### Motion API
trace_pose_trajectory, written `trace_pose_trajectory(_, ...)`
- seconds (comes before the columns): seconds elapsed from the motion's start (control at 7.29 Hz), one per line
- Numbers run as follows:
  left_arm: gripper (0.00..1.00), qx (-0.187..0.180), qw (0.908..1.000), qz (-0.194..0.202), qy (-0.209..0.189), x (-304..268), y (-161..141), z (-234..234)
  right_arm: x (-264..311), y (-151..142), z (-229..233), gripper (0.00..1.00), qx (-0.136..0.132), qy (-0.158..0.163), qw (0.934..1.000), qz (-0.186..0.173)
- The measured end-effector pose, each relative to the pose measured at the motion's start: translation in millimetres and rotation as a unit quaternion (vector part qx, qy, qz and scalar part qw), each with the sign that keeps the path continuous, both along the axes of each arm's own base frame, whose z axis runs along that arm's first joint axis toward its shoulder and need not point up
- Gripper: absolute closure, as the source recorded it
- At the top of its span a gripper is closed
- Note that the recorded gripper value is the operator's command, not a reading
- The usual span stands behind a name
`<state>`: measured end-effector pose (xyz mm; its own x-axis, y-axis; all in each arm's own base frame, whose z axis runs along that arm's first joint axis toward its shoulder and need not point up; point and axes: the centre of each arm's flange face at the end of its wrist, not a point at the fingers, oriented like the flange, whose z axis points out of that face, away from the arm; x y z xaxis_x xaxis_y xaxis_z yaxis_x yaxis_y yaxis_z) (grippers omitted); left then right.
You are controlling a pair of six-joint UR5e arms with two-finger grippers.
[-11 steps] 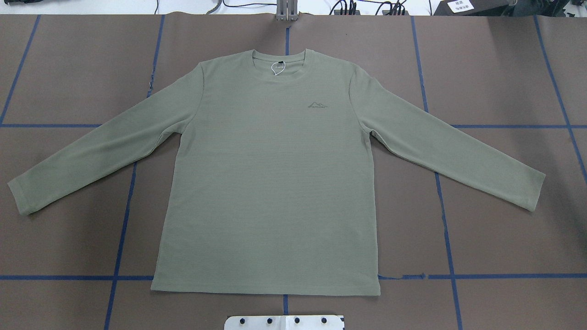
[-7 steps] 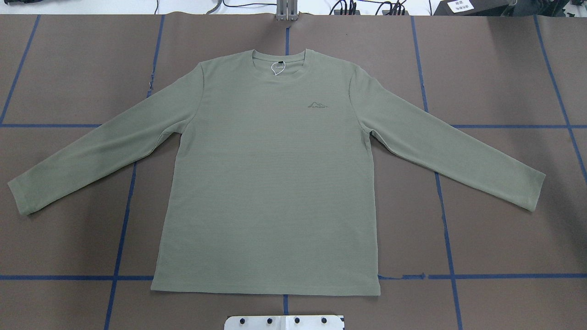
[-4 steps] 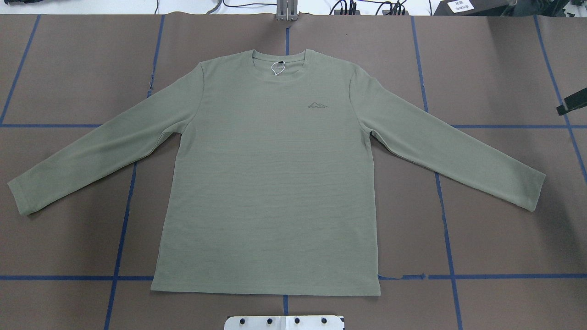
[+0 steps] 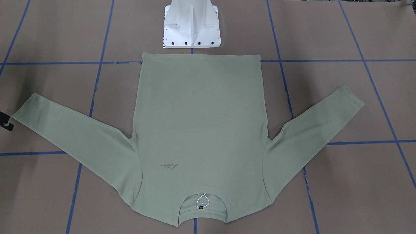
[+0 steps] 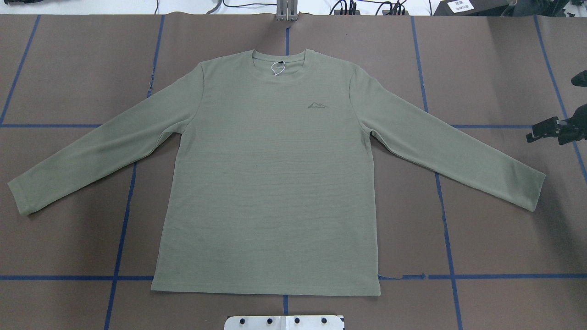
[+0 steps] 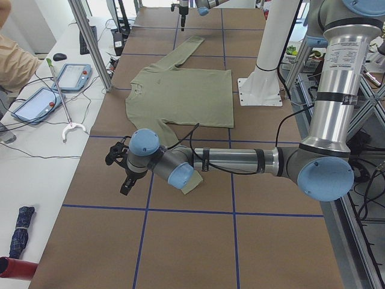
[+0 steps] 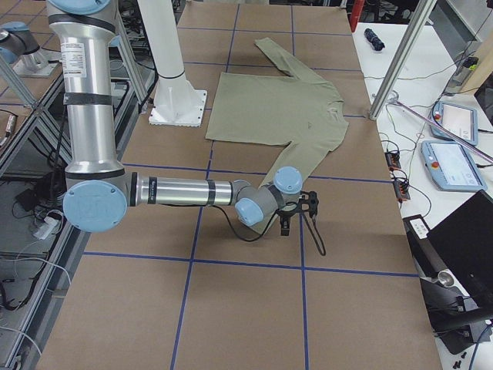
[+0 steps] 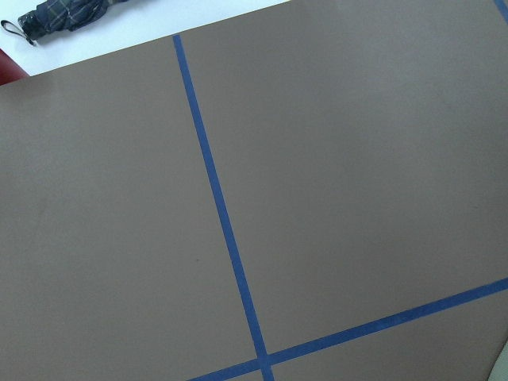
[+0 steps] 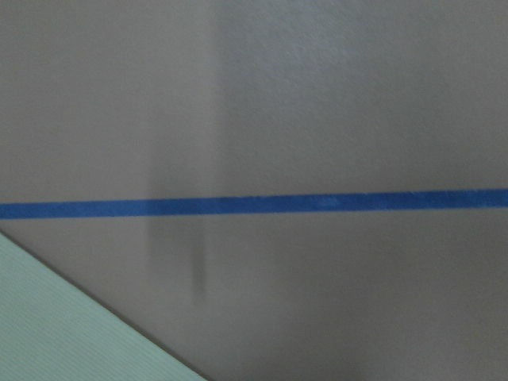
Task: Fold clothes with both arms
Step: 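Move the right gripper toward the cuff of the sleeve nearest it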
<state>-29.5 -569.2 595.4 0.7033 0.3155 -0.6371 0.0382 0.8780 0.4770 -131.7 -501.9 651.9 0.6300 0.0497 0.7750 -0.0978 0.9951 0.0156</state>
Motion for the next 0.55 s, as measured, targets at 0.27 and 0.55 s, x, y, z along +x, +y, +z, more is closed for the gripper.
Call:
trace_pose_trajectory(0.27, 0.0, 0.003, 1.0, -0.001, 0.001, 0.2, -0.3, -2.3, -5.4, 19.8, 24.8, 0.15, -0.037, -0.015, 0.9987, 0.031)
trace_pose_trajectory(0.55, 0.0, 0.005, 1.0, -0.002, 0.002, 0.3, -0.4, -4.1, -14.9, 38.8, 33.2, 0.21, -0.057, -0.03, 0.997, 0.044)
